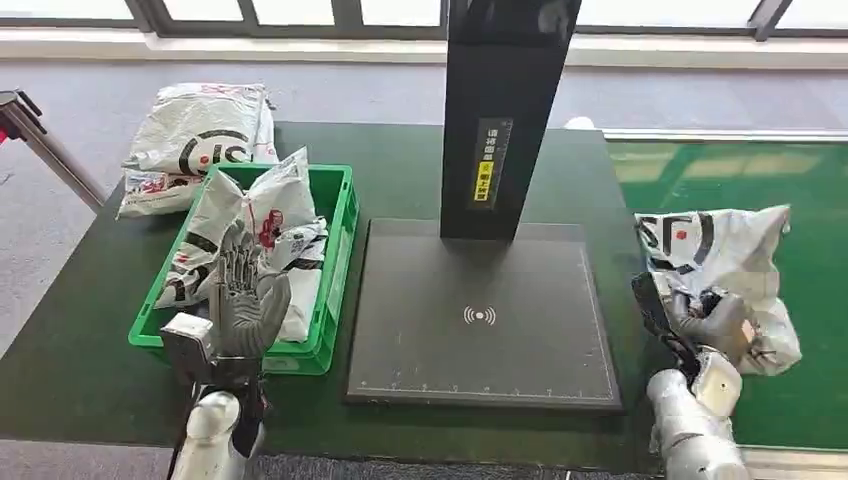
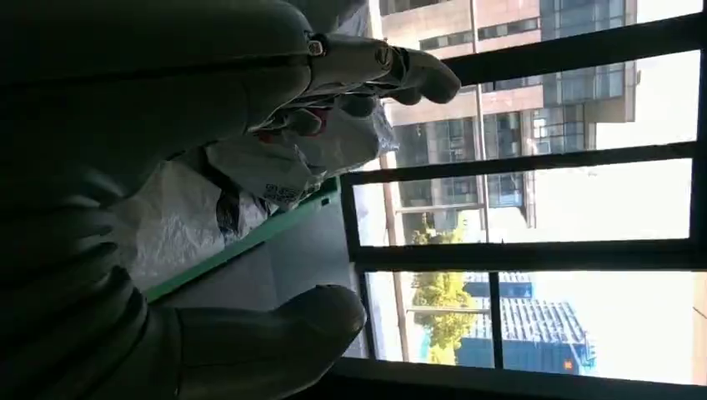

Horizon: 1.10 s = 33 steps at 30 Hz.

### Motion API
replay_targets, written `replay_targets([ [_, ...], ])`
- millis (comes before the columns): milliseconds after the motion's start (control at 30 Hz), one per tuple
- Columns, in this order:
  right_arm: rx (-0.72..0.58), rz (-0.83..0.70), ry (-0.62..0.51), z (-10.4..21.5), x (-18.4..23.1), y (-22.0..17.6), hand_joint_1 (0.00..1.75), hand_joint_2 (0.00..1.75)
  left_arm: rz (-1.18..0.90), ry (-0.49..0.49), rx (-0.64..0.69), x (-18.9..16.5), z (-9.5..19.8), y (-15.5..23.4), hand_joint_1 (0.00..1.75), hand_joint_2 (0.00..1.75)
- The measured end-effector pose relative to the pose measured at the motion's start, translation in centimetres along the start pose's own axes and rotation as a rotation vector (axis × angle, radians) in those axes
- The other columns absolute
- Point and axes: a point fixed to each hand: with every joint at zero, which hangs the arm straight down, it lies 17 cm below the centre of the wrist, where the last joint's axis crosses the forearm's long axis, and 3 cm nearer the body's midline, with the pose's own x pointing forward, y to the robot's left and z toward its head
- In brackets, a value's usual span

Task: Moved the parcel from conveyor to table for the left to box.

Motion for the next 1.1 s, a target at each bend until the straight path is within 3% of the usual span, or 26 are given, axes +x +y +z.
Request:
replay_targets([
  [67, -0.298, -0.166, -0.257, -0.8, 5.7, -9.4, 1.75, 1.75, -0.006, 0.000, 0.007, 0.0, 0.0, 0.1, 0.00, 1.75],
  [133, -0.421, -0.213, -0.328, -0.2, 6.3, -13.0, 1.75, 1.75, -0.007, 0.000, 0.007, 0.0, 0.0, 0.1, 0.00, 1.75],
  [200, -0.491, -0.234, -0.299, 0.2, 5.1, -14.9, 1.75, 1.75, -0.008, -0.001, 0.007, 0.0, 0.0, 0.1, 0.00, 1.75],
  [433, -0.572, -0.251, -0.169, 1.3, 1.4, -16.9, 1.75, 1.75, -0.008, -0.001, 0.007, 0.0, 0.0, 0.1, 0.00, 1.75],
  [967, -0.600, -0.256, -0.125, 2.0, 0.3, -17.5, 1.75, 1.75, -0.008, -0.001, 0.007, 0.0, 0.0, 0.1, 0.00, 1.75],
  [1100, -0.660, -0.312, -0.082, 2.6, -0.7, -18.9, 1.75, 1.75, -0.007, -0.001, 0.006, 0.0, -0.1, 0.0, 0.00, 1.75],
])
